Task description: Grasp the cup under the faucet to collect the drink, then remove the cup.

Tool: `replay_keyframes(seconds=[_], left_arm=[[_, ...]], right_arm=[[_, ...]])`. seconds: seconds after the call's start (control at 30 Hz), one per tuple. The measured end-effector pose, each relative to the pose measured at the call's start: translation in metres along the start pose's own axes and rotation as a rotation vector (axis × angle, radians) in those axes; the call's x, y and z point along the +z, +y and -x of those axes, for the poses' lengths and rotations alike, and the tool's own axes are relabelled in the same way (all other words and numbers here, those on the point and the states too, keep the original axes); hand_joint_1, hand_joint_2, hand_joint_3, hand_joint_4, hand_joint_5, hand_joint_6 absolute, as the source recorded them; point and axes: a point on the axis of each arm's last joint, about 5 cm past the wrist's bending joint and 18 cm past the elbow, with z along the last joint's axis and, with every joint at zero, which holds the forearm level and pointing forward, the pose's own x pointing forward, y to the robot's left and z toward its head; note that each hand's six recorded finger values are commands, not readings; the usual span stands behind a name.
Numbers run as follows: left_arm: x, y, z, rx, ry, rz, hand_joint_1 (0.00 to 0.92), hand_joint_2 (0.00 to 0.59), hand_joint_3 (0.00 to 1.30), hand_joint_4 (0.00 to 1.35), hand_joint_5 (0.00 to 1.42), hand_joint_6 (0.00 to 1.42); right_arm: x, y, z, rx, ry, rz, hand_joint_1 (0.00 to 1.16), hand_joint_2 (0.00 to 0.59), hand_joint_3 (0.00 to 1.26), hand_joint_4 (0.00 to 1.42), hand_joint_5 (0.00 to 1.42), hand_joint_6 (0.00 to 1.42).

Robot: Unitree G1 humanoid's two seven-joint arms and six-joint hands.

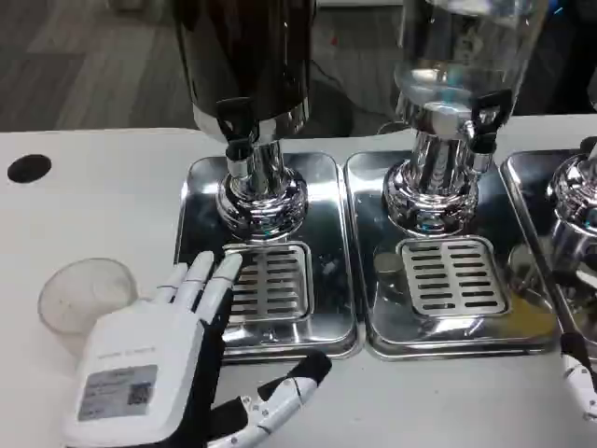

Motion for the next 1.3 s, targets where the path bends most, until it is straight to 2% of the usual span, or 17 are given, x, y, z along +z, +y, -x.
replay_keyframes(seconds=[0.73, 1.3], left_arm=[[0.001, -0.0053, -0.0048, -0.013, -0.016, 0.006, 0.0, 0.119, 0.14, 0.01, 0.11, 0.28], [-0.0022, -0.0047, -0.0077, 0.0, -0.007, 0.015, 0.0, 0.115, 0.14, 0.02, 0.12, 0.3]], right_arm=[[0.0022, 0.0014, -0.0036, 0.005, -0.01, -0.008, 0.56, 0.499, 0.23, 0.06, 0.03, 0.0], [0.0023, 0.0062, -0.0023, 0.005, 0.001, -0.037, 0.57, 0.488, 0.21, 0.08, 0.04, 0.0]])
